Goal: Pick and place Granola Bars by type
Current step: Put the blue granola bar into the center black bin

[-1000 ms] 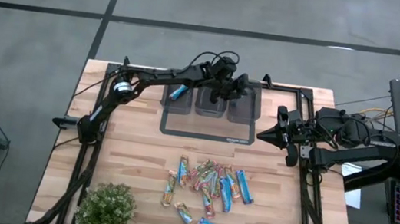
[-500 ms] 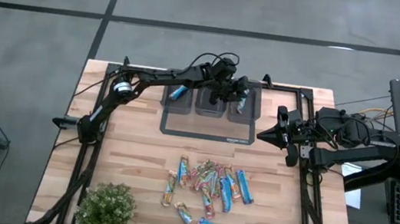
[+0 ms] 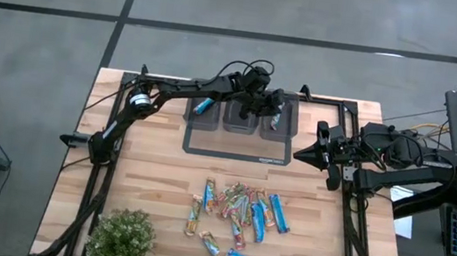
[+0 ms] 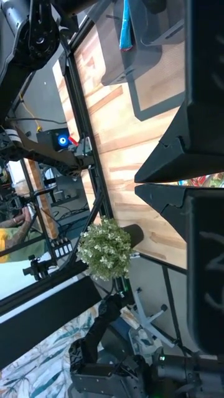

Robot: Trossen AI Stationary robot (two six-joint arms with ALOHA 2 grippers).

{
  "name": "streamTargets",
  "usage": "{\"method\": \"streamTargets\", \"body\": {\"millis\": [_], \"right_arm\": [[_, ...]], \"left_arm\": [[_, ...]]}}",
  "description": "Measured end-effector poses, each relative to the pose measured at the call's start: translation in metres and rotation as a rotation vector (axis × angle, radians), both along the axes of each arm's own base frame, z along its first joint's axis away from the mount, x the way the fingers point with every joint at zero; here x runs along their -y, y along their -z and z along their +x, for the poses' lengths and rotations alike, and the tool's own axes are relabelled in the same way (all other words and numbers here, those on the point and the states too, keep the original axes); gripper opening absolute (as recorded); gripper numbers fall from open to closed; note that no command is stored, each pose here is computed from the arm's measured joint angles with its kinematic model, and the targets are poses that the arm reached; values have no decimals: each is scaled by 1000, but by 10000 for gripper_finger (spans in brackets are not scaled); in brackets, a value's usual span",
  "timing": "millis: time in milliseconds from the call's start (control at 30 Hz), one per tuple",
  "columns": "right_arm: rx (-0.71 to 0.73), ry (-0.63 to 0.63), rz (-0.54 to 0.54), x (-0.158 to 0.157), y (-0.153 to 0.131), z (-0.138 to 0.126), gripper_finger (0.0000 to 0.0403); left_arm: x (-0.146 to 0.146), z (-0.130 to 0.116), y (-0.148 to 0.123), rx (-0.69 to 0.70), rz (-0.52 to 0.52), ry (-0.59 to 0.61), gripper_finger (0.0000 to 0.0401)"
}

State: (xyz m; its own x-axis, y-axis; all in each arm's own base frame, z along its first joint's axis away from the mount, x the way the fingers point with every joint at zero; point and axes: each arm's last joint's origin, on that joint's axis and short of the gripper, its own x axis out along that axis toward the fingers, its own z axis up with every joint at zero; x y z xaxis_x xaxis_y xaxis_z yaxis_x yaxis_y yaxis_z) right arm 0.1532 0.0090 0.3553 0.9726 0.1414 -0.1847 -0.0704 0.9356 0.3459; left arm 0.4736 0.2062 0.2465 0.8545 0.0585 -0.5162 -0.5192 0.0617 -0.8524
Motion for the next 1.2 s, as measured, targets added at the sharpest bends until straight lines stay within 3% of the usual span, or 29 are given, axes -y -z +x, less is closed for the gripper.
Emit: {"method": "streamTargets", "body": {"millis": [167, 367, 800, 1200], "right_arm": [[0, 0, -1, 0, 0, 0, 8], [0, 0, -1, 0, 0, 0, 8], [-2, 1, 1, 0, 0, 0, 8], [-2, 2, 7, 0, 0, 0, 8]], "left_arm": [[0, 0, 0, -2, 19, 11, 6], [3, -3, -9, 6, 86, 50, 3], [37, -29, -97, 154, 434, 218, 2], [53, -50, -136, 209, 558, 247, 2]]}}
